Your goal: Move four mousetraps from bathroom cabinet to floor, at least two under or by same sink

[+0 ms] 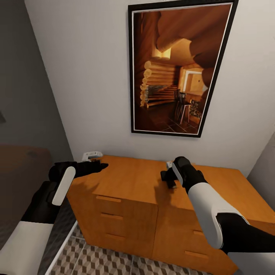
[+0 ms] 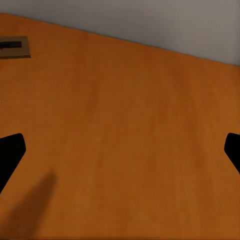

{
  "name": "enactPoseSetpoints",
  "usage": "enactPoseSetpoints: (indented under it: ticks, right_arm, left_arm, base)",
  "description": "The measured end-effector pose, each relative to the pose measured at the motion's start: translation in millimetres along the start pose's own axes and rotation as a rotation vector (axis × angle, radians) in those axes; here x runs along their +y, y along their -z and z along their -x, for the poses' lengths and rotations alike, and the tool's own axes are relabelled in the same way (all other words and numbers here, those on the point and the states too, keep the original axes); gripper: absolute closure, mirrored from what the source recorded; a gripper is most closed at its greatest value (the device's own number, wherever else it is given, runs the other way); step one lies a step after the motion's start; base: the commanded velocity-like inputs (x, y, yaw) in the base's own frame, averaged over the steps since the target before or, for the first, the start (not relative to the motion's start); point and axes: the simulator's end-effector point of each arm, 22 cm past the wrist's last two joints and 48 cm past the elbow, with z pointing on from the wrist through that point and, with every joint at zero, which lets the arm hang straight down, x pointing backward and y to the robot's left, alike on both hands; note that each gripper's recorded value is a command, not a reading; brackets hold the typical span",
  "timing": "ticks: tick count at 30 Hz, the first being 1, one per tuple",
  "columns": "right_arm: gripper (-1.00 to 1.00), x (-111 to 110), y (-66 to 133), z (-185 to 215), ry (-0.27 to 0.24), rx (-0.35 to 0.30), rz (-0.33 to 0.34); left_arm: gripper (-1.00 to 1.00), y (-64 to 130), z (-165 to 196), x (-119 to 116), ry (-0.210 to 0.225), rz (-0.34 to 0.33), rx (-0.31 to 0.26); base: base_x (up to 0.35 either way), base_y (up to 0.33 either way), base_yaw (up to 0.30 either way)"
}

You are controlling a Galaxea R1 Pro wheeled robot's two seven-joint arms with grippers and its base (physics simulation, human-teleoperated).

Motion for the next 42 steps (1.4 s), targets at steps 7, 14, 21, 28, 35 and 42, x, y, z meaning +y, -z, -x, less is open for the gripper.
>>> enactPoseSetpoints:
  ticks: [7,14,21,28,35,42]
  right_arm:
    - [1.0,14,6.2,12,0.014,-0.032,-0.023]
    - [1.0,27,7.1,12,0.024,-0.028,-0.019]
    - [1.0,25,7.2,11,0.024,-0.023,-0.029]
    - [1.0,23,7.2,11,0.023,-0.022,-0.037]
    - [1.0,23,7.2,11,0.023,-0.022,-0.039]
    - [1.0,23,7.2,10,0.023,-0.021,-0.038]
  left_arm:
    - [-1.0,0.0,0,-1,0.002,-0.005,0.0]
    - [-1.0,-0.1,0,-1,0.002,-0.006,0.0]
    - [-1.0,-0.1,0,-2,0.002,-0.007,0.0]
    - [-1.0,-0.1,0,-2,0.001,-0.007,0.0]
    - [-1.0,-0.1,0,-2,0.001,-0.007,0.0]
    - [-1.0,0.1,0,-2,0.003,-0.01,0.001]
  base:
    - [-0.002,0.0,0.0]
    - [0.0,0.0,-0.039]
    - [0.0,0.0,-0.229]
    - [0.0,0.0,-0.276]
    - [0.0,0.0,-0.208]
    - [0.016,0.058,-0.035]
